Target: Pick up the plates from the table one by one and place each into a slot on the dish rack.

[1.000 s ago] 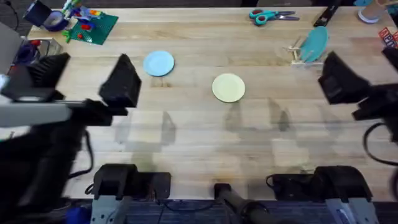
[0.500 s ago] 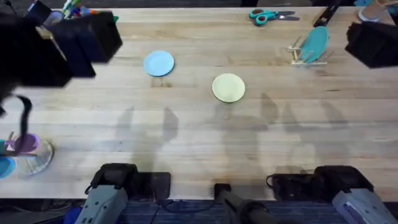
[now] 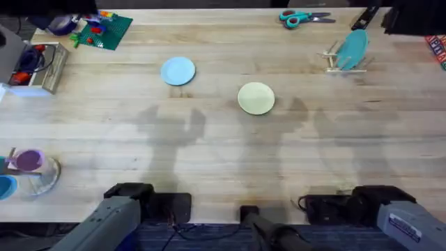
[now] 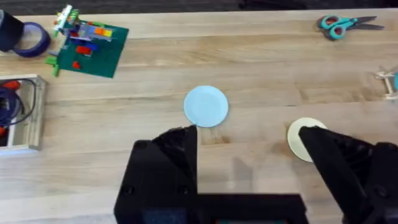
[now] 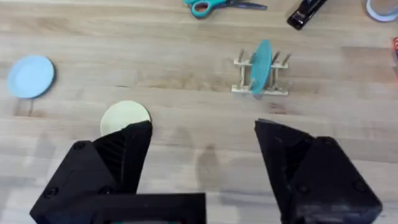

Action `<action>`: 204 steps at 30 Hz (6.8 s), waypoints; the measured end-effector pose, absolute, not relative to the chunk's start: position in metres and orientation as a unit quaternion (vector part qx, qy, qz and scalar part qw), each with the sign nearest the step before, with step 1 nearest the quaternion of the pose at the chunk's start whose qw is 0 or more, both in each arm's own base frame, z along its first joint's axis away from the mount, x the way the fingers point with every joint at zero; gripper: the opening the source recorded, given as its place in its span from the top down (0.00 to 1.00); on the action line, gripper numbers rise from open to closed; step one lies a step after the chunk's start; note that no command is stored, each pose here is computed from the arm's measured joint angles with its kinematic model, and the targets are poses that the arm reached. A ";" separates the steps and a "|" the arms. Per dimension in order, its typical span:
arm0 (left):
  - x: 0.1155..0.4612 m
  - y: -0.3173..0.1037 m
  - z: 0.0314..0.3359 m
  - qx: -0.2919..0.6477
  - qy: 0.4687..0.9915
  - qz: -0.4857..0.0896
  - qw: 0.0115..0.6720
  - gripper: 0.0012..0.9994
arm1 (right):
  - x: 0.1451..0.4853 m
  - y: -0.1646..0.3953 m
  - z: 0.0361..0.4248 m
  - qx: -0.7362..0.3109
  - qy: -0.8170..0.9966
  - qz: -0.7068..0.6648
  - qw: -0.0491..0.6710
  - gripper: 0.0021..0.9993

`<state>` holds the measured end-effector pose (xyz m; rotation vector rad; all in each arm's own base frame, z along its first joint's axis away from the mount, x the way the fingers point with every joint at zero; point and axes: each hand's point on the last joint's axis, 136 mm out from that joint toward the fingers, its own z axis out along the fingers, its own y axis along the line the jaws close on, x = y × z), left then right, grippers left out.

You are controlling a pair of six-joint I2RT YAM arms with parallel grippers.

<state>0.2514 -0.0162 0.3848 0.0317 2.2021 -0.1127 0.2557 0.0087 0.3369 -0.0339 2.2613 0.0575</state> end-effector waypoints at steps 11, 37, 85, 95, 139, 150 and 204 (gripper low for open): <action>0.264 -0.024 0.373 0.001 0.921 -0.074 0.382 0.01 | 0.266 0.009 0.326 -0.012 0.930 0.024 0.366 0.00; 0.259 -0.042 0.370 -0.009 0.923 -0.135 0.361 0.96 | 0.275 0.009 0.335 -0.013 0.921 0.024 0.389 0.01; 0.270 -0.173 0.243 0.066 0.904 -0.389 0.165 0.96 | 0.273 0.009 0.334 -0.013 0.922 0.024 0.386 0.01; 0.282 -0.189 0.214 0.063 0.909 -0.395 0.116 0.96 | 0.272 0.009 0.332 -0.012 0.924 0.024 0.382 0.00; 0.317 -0.234 0.098 0.078 0.926 -0.370 0.022 0.96 | 0.272 0.009 0.332 -0.012 0.924 0.024 0.382 0.00; 0.323 -0.231 0.060 0.065 0.937 -0.344 -0.001 0.96 | 0.272 0.009 0.332 -0.012 0.924 0.024 0.382 0.00; 0.324 -0.240 0.031 0.050 0.924 -0.376 -0.050 0.96 | 0.335 0.069 0.207 -0.031 0.968 0.203 0.144 0.00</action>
